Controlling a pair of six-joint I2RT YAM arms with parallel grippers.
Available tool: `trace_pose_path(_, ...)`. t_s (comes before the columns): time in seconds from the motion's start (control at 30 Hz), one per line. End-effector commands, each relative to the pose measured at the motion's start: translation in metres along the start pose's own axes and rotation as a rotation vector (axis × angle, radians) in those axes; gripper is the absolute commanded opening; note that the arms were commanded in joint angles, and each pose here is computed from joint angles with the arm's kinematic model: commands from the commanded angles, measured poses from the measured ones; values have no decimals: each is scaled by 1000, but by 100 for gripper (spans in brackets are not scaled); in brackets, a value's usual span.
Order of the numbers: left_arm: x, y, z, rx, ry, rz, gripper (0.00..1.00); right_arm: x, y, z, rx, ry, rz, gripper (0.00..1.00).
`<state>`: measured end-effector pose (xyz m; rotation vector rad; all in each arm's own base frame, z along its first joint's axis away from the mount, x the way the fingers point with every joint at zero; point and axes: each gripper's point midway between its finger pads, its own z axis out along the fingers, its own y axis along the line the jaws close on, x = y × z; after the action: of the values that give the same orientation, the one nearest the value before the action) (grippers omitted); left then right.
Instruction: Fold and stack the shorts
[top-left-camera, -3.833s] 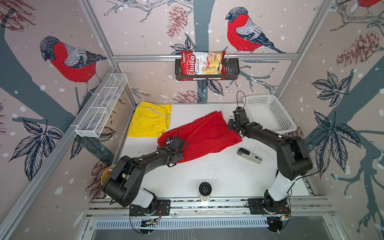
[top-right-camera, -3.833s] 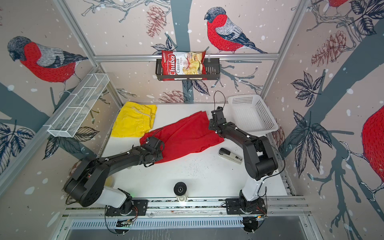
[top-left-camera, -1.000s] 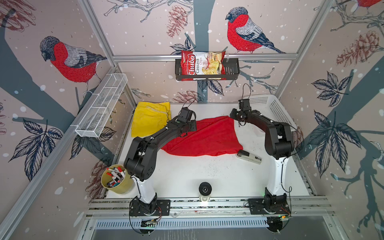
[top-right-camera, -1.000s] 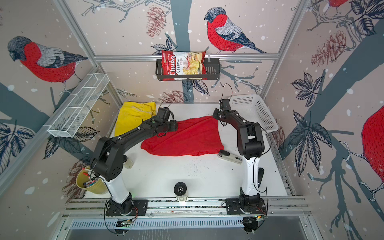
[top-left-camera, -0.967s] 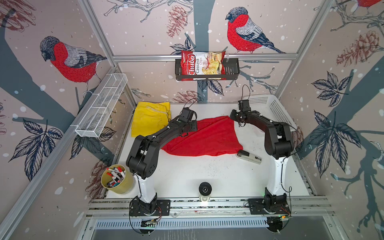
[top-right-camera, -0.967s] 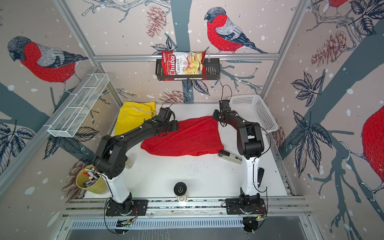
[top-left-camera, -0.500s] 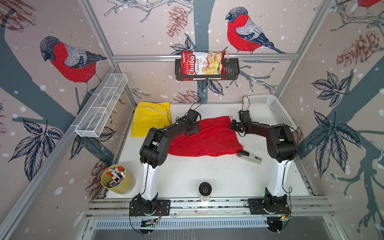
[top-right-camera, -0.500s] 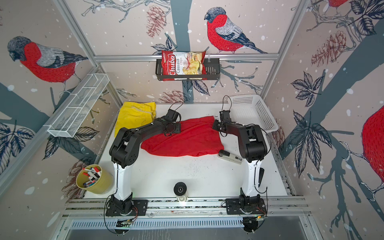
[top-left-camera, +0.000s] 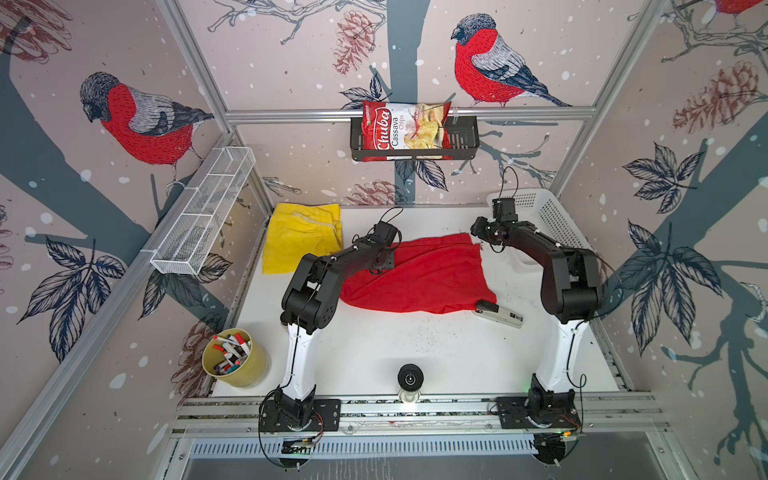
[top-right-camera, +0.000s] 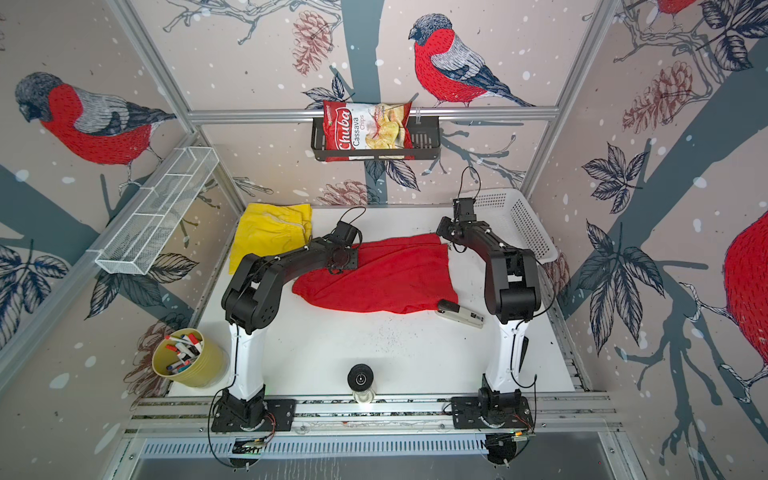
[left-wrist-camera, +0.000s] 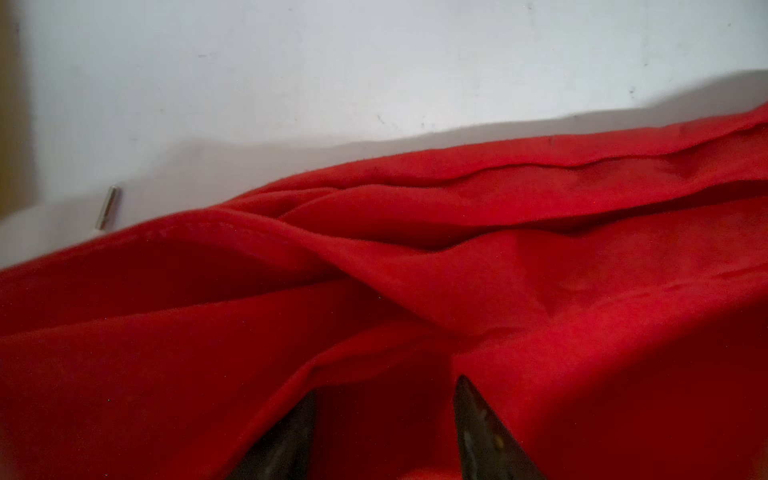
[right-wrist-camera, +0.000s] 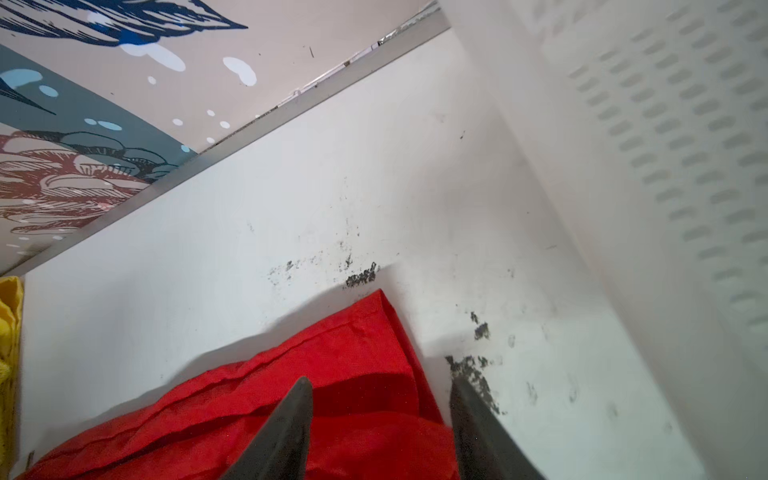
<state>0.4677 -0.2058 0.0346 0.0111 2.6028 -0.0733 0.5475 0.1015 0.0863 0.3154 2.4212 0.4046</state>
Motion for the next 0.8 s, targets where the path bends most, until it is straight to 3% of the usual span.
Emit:
trace_pose_path(0.0,0,7,1,-32,2,-6,55,23,-8,8,22,93,18,59)
trace_pose_path(0.23,-18,2,-8,-17,-53,-24,69,48,-8,20,-24,161,54,57)
trace_pose_path(0.3,-21,0,-7,-9,-59,-26,75,50,0,22,-79,173,69,44)
trace_pose_path(0.37,-19,-1,1,-12,-47,-24,75,46,10,23,-126,161,78,23)
trace_pose_path(0.4,-17,-2,5,-14,-37,-22,72,42,14,22,-143,149,82,14)
trace_pose_path(0.5,-12,-2,13,-15,-19,-20,62,19,22,17,-164,87,65,2)
trace_pose_path(0.57,-7,1,17,-29,-12,-24,50,1,24,11,-158,33,45,0)
trace_pose_path(0.63,-4,10,20,-62,-10,-47,31,-15,21,4,-139,-19,35,0)
trace_pose_path(0.77,3,32,26,-95,12,-108,1,-42,13,-7,-121,-101,24,1)
